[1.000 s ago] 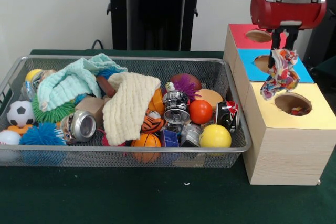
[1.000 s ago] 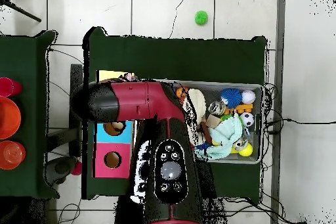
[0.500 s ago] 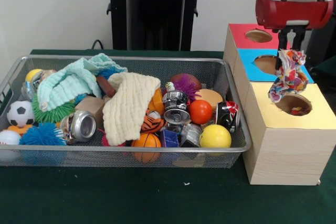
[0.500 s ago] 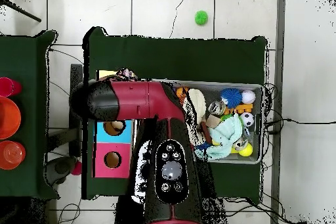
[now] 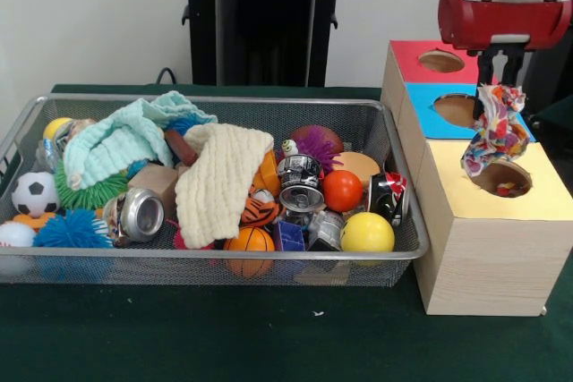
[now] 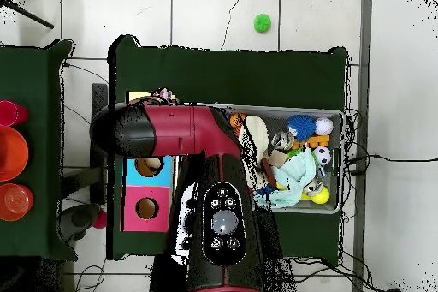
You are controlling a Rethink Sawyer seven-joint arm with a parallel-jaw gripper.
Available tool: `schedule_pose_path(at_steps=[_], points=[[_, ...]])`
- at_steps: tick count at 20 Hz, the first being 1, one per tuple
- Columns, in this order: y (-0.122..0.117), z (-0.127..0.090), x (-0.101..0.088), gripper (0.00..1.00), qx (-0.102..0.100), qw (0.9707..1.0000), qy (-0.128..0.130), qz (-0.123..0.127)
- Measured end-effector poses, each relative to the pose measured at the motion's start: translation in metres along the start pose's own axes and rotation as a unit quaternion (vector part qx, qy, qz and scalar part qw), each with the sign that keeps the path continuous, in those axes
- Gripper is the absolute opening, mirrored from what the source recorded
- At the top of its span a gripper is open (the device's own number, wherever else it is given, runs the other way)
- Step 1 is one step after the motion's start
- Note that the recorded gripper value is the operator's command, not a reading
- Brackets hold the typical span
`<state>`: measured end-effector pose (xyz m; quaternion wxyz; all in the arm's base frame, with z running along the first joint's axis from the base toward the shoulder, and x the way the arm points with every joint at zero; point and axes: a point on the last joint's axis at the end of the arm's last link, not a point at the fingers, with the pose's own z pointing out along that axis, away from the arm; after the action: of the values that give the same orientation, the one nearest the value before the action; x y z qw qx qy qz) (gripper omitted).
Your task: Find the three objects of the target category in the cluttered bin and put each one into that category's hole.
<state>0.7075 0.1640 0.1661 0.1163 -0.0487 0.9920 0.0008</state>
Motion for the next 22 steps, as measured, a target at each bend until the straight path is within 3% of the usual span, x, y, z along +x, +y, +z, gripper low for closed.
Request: schedule_pose_path(at_steps=[15, 22], points=[[0.009, 0.005, 0.008, 0.0, 0.004, 0.9999, -0.006, -0.008], [0.017, 0.017, 0.021, 0.0, 0.005, 0.9997, -0.017, -0.014]])
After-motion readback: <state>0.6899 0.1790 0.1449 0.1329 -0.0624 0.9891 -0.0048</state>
